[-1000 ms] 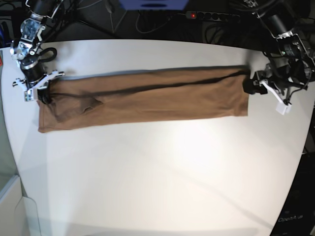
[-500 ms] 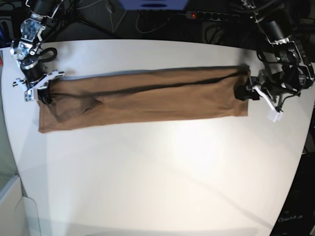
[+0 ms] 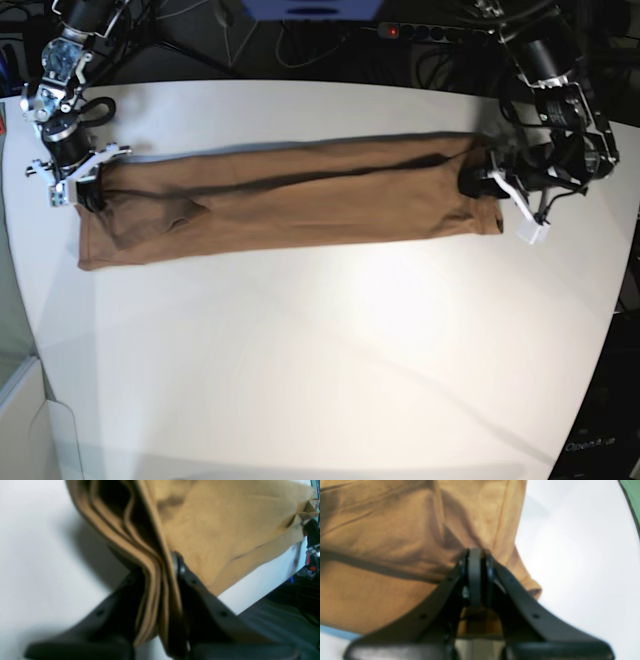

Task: Fold the T-shirt properly
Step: 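Lift the strip end with the left gripper and fold it toward the right gripper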

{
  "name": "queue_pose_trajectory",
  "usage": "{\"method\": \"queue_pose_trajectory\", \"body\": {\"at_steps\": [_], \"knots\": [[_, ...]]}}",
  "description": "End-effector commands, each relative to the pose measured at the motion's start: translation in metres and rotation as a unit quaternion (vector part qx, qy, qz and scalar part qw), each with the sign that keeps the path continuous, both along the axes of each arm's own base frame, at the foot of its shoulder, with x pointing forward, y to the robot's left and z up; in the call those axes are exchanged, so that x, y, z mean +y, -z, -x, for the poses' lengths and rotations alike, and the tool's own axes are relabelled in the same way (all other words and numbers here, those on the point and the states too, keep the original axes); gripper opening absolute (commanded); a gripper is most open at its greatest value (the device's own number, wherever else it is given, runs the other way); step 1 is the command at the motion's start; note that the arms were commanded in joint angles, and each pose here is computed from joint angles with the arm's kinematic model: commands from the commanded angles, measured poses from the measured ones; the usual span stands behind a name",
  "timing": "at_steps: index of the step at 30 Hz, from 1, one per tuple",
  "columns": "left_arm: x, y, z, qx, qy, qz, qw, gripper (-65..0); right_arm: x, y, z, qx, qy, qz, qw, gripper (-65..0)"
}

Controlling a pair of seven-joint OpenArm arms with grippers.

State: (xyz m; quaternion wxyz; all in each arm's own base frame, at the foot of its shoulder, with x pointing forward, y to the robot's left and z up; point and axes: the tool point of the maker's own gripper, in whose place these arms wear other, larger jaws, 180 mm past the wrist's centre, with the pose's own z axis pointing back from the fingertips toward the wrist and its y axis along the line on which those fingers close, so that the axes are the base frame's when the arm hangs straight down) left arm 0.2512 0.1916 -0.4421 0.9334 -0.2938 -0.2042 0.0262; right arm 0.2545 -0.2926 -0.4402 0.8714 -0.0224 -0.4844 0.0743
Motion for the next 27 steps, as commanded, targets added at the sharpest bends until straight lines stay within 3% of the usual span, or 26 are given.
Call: {"method": "queue_pose_trajectory", "body": {"at_steps": [1,8,14,19,27], "knots": [[0.008,0.001,0.002,0.016,0.012,-0.024,1.0,-61.7,-0.001,0.011,0.009,0.039,-0.011,0.014,0.9991,-62.2],[0.017,-0.048,-0.031,-0.073,0.021,-0.077,0.994,-61.8,0.003,0.013,0.009,0.043,-0.018,0.013,0.9988,-62.2],[-0.02,-0.09,-0.054,-0.15,0.084,-0.11,0.979,-61.8,0.007,0.014,0.008,0.046,-0.025,0.013,0.9986,-62.2],[-0.064,-0.117,-0.072,-0.202,0.115,-0.09,0.969,-61.9,0.011,0.015,0.008,0.047,-0.03,0.012,0.9984,-62.2],[-0.127,-0.131,-0.081,-0.228,0.146,-0.035,0.962,-62.1,0.011,0.018,0.014,0.054,-0.031,0.012,0.998,-62.2]]}}
